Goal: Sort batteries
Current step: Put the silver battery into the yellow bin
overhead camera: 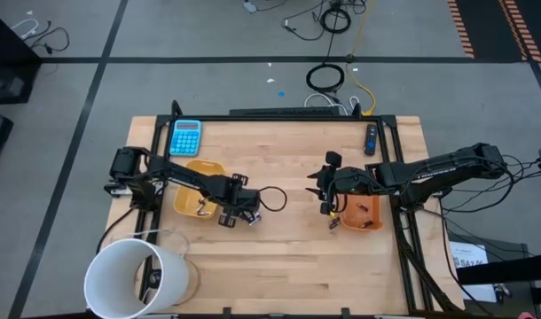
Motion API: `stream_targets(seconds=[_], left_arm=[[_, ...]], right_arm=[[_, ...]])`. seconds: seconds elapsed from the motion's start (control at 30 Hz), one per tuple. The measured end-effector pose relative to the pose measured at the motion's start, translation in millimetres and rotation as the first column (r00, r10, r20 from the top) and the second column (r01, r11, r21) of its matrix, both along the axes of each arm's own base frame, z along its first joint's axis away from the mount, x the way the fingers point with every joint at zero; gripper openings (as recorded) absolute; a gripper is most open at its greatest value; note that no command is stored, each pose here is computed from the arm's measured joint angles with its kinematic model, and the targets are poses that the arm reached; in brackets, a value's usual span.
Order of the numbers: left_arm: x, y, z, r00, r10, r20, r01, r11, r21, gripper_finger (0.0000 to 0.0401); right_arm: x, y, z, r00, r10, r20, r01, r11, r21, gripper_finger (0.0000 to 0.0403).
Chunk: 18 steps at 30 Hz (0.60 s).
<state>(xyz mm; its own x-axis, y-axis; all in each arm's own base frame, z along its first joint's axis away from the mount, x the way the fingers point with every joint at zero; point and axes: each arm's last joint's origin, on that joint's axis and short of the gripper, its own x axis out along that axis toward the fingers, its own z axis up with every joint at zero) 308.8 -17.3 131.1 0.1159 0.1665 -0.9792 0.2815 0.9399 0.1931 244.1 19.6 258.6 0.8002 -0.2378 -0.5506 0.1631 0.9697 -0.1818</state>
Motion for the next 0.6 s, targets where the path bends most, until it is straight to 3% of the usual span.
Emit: stream_targets(seconds=[0.1,0.27,0.6], left_arm=[[1.1,-0.4,-5.7,0.999,-0.038,-0.022,0.038,0.999,0.001,0.0118],[2.4,-0.4,-8.6,0.998,-0.060,-0.025,0.060,0.998,0.018,0.0022],[12.4,1.8,3.1,1.000,0.024,0.018,-0.026,0.993,0.117,0.0018]], right_arm=[[0.0,0.0,0.0,1.000,0.000,0.000,0.000,1.000,0.000,0.0160],[0.0,0.0,0.1,1.000,0.001,0.000,-0.001,1.000,-0.001,0.0160],[-0.4,0.0,-0.7,1.000,0.000,-0.008,0.000,1.000,-0.001,0.0160]])
